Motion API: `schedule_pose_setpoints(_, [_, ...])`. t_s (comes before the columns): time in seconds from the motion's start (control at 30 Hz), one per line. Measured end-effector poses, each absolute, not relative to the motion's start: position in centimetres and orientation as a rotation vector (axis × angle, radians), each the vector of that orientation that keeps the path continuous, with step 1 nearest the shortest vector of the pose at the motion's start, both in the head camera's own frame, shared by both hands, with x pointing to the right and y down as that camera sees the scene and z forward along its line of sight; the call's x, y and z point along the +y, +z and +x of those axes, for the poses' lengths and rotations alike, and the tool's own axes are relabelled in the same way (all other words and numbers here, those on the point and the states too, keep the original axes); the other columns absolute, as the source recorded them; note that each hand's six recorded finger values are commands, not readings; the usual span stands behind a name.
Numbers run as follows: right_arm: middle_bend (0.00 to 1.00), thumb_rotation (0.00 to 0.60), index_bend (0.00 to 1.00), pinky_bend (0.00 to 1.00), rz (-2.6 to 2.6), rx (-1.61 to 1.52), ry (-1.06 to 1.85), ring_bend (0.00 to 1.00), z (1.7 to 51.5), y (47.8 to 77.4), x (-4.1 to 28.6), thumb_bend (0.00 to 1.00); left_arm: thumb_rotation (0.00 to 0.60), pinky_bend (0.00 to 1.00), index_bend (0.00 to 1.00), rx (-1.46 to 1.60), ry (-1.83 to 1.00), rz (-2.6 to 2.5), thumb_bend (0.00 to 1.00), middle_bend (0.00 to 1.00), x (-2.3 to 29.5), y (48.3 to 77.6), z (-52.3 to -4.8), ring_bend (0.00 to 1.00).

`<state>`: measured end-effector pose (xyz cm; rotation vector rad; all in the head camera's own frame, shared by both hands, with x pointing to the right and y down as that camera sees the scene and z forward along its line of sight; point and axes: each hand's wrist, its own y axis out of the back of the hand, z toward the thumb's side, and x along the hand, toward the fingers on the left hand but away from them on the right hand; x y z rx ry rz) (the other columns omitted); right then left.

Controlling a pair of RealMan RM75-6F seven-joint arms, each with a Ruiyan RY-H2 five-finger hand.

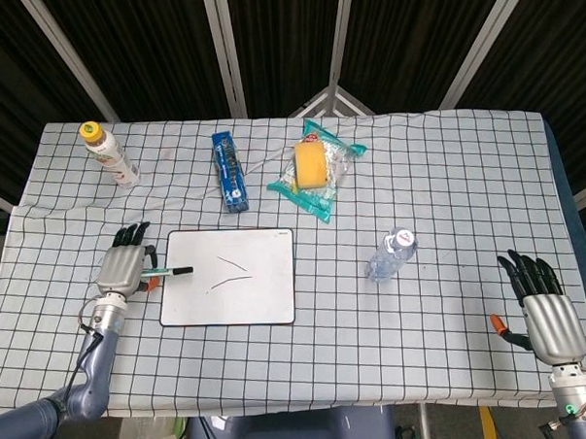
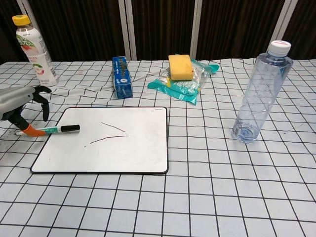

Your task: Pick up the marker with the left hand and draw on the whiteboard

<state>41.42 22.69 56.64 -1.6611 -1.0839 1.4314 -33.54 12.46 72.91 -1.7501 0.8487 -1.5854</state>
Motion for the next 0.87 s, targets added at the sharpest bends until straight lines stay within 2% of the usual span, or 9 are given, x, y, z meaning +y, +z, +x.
schedule_pose_setpoints(0.13, [0.0, 0.6, 0.0, 0.0, -1.661, -1.085, 1.432, 0.0, 41.5, 56.6, 22.7, 0.31, 0.6, 0.0, 0.35, 0.851, -1.585, -1.753, 0.2, 0.0, 12.5, 72.9, -33.4, 0.0])
schedule_pose_setpoints(0.3, [0.0, 0.6, 0.0, 0.0, -1.66, -1.084, 1.432, 0.0, 41.5, 56.6, 22.7, 0.31, 0.6, 0.0, 0.28, 0.88, -1.575, -1.763, 0.19, 0.0, 12.6, 72.2, -33.5, 0.0])
schedule_pose_setpoints(0.43, [0.0, 0.6, 0.0, 0.0, -1.658, -1.083, 1.432, 0.0, 41.5, 56.6, 22.7, 0.31, 0.6, 0.0, 0.07, 0.934, -1.541, -1.78, 0.18, 0.0, 12.7, 70.7, -33.6, 0.0])
schedule_pose_setpoints(0.5, [0.0, 0.6, 0.0, 0.0, -1.656, -1.082, 1.432, 0.0, 41.6, 56.5, 22.7, 0.31, 0.6, 0.0, 0.02, 0.975, -1.505, -1.785, 0.17, 0.0, 13.0, 69.2, -33.9, 0.0])
schedule_pose_setpoints(0.63, [0.0, 0.6, 0.0, 0.0, -1.649, -1.079, 1.431, 0.0, 41.7, 56.4, 22.7, 0.31, 0.6, 0.0, 0.0, 1.014, -1.446, -1.765, 0.15, 0.0, 13.9, 66.2, -35.4, 0.0])
schedule_pose_setpoints(0.87, [0.0, 0.6, 0.0, 0.0, -1.621, -1.052, 1.418, 0.0, 41.6, 56.3, 22.5, 0.31, 0.6, 0.0, 0.0, 1.028, -1.421, -1.669, 0.12, 0.0, 18.3, 60.1, -40.8, 0.0])
